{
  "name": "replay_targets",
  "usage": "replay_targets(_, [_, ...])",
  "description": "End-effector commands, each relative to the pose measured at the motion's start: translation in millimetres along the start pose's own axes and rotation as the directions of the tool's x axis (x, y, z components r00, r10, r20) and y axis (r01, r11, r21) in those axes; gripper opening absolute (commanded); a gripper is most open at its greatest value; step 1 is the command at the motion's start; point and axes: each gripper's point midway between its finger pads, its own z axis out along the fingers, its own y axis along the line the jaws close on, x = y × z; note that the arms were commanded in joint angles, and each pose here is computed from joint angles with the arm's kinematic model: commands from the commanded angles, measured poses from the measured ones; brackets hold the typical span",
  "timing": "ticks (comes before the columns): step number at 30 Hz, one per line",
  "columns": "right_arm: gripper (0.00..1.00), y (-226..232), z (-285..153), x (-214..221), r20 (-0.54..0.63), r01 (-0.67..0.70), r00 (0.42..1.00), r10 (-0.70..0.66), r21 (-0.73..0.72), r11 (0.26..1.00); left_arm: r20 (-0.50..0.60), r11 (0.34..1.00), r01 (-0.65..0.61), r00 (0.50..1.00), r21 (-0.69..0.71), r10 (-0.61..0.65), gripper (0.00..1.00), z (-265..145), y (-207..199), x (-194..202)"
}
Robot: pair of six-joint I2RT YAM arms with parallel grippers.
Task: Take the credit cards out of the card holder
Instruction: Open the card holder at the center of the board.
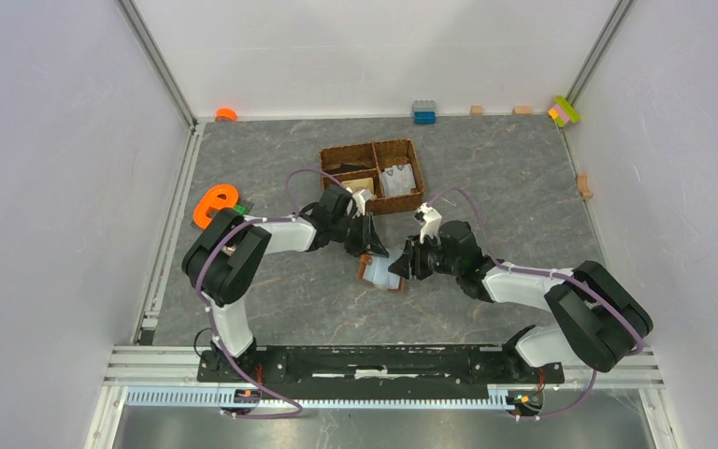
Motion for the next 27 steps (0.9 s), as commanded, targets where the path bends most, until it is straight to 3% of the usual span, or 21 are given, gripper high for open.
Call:
replay_targets(1, [0.36, 2, 2, -6, 0.024, 0.005, 1.0, -0.005, -0.014, 1.0, 0.043, 0.993, -0.027, 0.999, 0.118, 0.022, 0.25, -11, -35, -13])
replay_targets(9, [0.11, -15, -1, -8, 0.027, -0.01, 1.0, 0.008, 0.065, 0.998, 0.08, 0.998, -0.067, 0.995, -0.003, 0.067, 0.27, -19, -21, -21])
replay_targets(14, [0.07, -20, -10, -16, 0.072, -0.006, 0.997, -0.002, 0.1, 0.995, 0.147, 0.986, -0.095, 0.982, -0.138, 0.115, 0.43, -36, -8, -30])
replay_targets(27, [0.03, -27, -16, -22, 0.101, -0.01, 0.995, -0.004, 0.137, 0.991, 0.226, 0.978, -0.144, 0.958, -0.152, 0.176, 0.78, -54, -19, -35])
